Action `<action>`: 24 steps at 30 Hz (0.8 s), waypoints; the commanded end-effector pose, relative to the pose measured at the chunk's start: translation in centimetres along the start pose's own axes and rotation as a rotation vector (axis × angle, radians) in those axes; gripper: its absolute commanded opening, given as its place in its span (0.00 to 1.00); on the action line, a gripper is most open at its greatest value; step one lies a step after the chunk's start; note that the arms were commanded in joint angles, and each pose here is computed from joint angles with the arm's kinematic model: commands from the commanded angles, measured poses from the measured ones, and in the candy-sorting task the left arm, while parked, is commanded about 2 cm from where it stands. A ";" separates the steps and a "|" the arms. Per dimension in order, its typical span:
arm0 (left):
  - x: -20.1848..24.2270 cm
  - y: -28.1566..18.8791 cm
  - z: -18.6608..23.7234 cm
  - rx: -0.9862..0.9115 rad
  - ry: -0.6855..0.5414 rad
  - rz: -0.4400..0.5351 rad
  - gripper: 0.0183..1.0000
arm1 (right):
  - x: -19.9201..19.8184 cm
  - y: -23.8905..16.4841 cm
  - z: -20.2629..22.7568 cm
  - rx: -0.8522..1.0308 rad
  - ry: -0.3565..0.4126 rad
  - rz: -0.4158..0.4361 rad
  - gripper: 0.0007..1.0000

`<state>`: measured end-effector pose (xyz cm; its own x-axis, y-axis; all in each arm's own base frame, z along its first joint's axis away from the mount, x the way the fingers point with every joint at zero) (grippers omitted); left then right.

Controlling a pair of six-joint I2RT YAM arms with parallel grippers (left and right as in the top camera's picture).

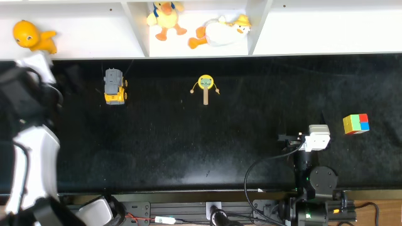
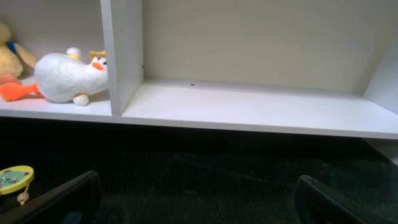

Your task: Store Toys

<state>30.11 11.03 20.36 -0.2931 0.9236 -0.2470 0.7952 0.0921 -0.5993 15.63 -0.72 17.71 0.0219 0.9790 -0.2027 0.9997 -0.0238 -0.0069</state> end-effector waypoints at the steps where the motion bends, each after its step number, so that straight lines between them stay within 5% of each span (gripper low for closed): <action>1: -2.7 -0.2 4.7 0.105 -0.004 0.073 1.00 | 0.1 0.0 0.4 0.002 0.004 -0.002 0.99; 13: -6.0 1.1 8.4 0.275 0.085 0.098 1.00 | 0.1 0.0 0.4 0.002 0.004 -0.002 0.99; 24: -6.0 3.4 8.0 0.235 0.204 0.098 1.00 | 0.1 0.0 0.4 0.002 0.004 -0.002 0.99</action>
<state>29.78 2.62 13.91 -0.1060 0.9710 -0.2143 0.6671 -0.0904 -0.7395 15.63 -0.72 17.70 0.0215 0.9789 -0.2031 0.9997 -0.0234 -0.0073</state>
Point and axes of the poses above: each gripper's point midway between its finger pads, its own y axis out along the fingers, its own x axis along the line the jaws close on, z = x × y, the point moved 9 cm from there along -y, back along the fingers, and after that the axes turned 8 degrees about -y, right-handed, at the moved point
